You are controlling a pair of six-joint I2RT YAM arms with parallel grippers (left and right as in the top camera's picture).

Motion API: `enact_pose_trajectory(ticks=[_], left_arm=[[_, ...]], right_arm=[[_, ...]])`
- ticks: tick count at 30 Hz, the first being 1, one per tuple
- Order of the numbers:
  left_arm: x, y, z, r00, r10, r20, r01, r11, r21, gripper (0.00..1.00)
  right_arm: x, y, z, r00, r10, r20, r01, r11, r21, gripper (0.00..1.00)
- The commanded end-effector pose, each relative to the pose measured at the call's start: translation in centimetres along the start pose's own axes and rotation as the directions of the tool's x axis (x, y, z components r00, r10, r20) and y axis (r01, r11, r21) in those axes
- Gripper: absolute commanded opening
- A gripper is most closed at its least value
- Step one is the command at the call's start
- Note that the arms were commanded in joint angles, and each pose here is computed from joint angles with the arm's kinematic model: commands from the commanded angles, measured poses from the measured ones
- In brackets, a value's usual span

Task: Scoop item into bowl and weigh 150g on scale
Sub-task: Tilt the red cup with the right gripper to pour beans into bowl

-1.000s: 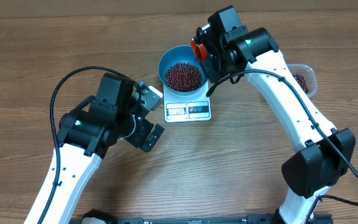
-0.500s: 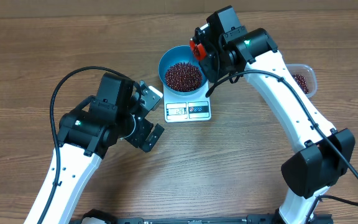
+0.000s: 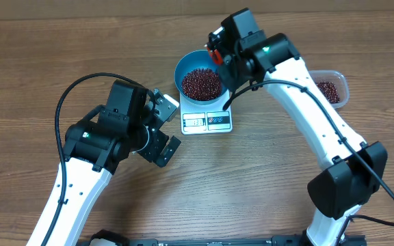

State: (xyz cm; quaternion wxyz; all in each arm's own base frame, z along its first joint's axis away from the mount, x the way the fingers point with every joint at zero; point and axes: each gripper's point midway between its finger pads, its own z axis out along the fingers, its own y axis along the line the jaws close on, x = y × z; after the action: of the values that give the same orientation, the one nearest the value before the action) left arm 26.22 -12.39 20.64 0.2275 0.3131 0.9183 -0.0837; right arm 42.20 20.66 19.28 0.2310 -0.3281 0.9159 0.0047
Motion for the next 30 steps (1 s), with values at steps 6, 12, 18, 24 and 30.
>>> enact_pose_trajectory(ticks=[6, 12, 18, 24, 30], left_arm=[[-0.6, 0.2, -0.5, 1.0, 0.022, 0.018, -0.022, 1.0, -0.007, 1.0], [-0.6, 0.2, -0.4, 1.0, 0.022, 0.018, -0.022, 1.0, -0.006, 1.0], [-0.6, 0.2, -0.5, 1.0, 0.022, 0.018, -0.022, 1.0, -0.007, 1.0], [-0.6, 0.2, -0.4, 1.0, 0.022, 0.018, -0.022, 1.0, -0.006, 1.0], [-0.6, 0.2, -0.4, 1.0, 0.022, 0.018, -0.022, 1.0, -0.006, 1.0]], right_arm=[[-2.8, 0.3, -2.8, 0.993, -0.078, 0.089, 0.065, 0.989, 0.132, 0.04], [-2.3, 1.0, -3.0, 0.993, -0.108, 0.056, 0.097, 0.981, 0.166, 0.04], [-2.4, 0.6, -3.0, 0.993, -0.107, 0.055, 0.095, 0.977, 0.191, 0.04], [-1.7, 0.0, -3.6, 0.998, -0.001, 0.064, -0.009, 0.988, 0.152, 0.04], [1.7, -4.2, -6.1, 0.984, 0.176, -0.022, -0.169, 0.968, 0.187, 0.04]])
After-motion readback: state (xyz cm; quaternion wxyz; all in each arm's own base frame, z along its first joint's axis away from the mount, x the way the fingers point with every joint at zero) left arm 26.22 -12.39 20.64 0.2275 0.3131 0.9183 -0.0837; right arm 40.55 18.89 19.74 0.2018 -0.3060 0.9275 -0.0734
